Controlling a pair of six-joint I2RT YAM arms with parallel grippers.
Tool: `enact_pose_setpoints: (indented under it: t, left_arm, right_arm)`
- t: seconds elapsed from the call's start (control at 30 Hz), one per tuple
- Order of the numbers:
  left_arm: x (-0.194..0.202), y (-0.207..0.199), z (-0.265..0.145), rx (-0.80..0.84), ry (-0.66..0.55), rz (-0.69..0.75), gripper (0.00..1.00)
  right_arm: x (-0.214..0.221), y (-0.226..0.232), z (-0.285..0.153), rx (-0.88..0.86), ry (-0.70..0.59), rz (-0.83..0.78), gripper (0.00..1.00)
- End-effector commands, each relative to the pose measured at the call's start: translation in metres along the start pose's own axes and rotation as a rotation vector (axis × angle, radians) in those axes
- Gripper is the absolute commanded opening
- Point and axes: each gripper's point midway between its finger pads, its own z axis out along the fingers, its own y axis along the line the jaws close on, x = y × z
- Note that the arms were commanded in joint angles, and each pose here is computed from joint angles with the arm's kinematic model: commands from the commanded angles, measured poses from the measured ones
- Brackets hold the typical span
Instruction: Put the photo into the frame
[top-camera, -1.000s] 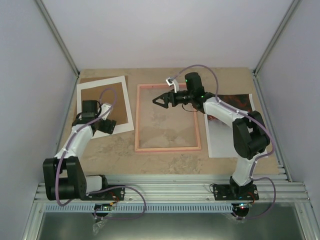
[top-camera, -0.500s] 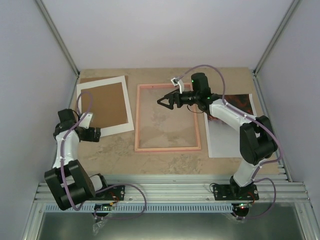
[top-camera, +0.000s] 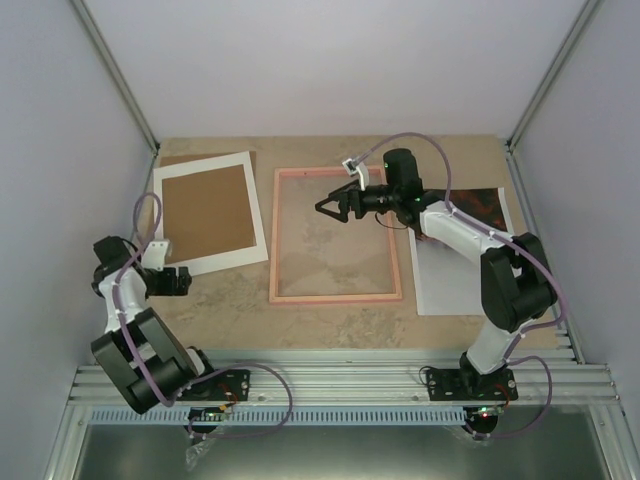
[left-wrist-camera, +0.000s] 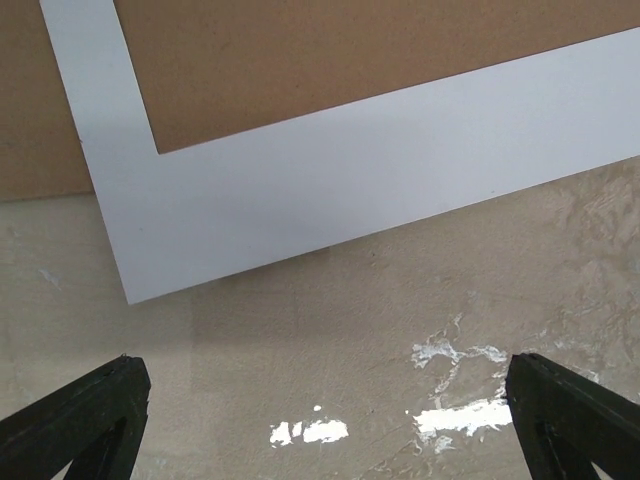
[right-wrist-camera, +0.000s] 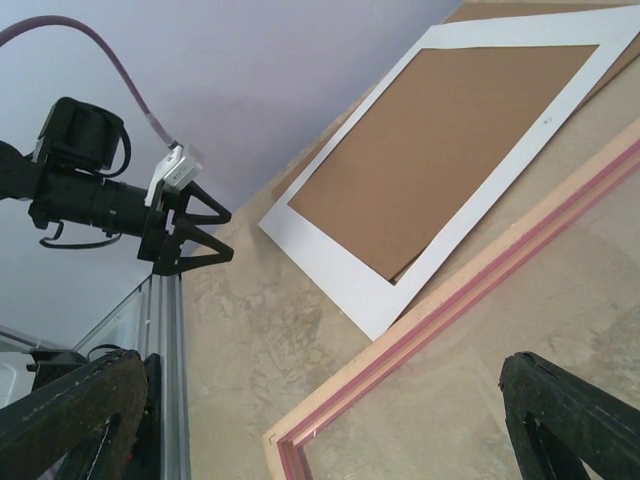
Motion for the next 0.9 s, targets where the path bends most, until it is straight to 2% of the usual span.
enact_pose_setpoints:
  t: [0.0,0.3,0.57,0.87]
  left_arm:
    - [-0.017,-0.006,-0.009,-0.044,-0.096,0.141,0.99]
    - [-0.047,-0.058,0.013,-0.169,-0.097,0.488,0.99]
    - [-0.050,-0.121,0.042,-0.242,-0.095,0.819,0.99]
    - [-0.055,-0.161,0.061,-0.299,-0.150,1.005,0.99]
  right_arm:
    - [-0.005,0.008,-0.002,-0.027,-0.019,-0.046,0.98]
    - [-0.001,0.003,-0.001,-0.009,-0.009,-0.061,0.98]
    - [-0.002,-0.006,-0.006,0.012,-0.014,-0.055,0.98]
    - [-0.004,-0.015,-0.013,0.036,-0.025,-0.042,0.98]
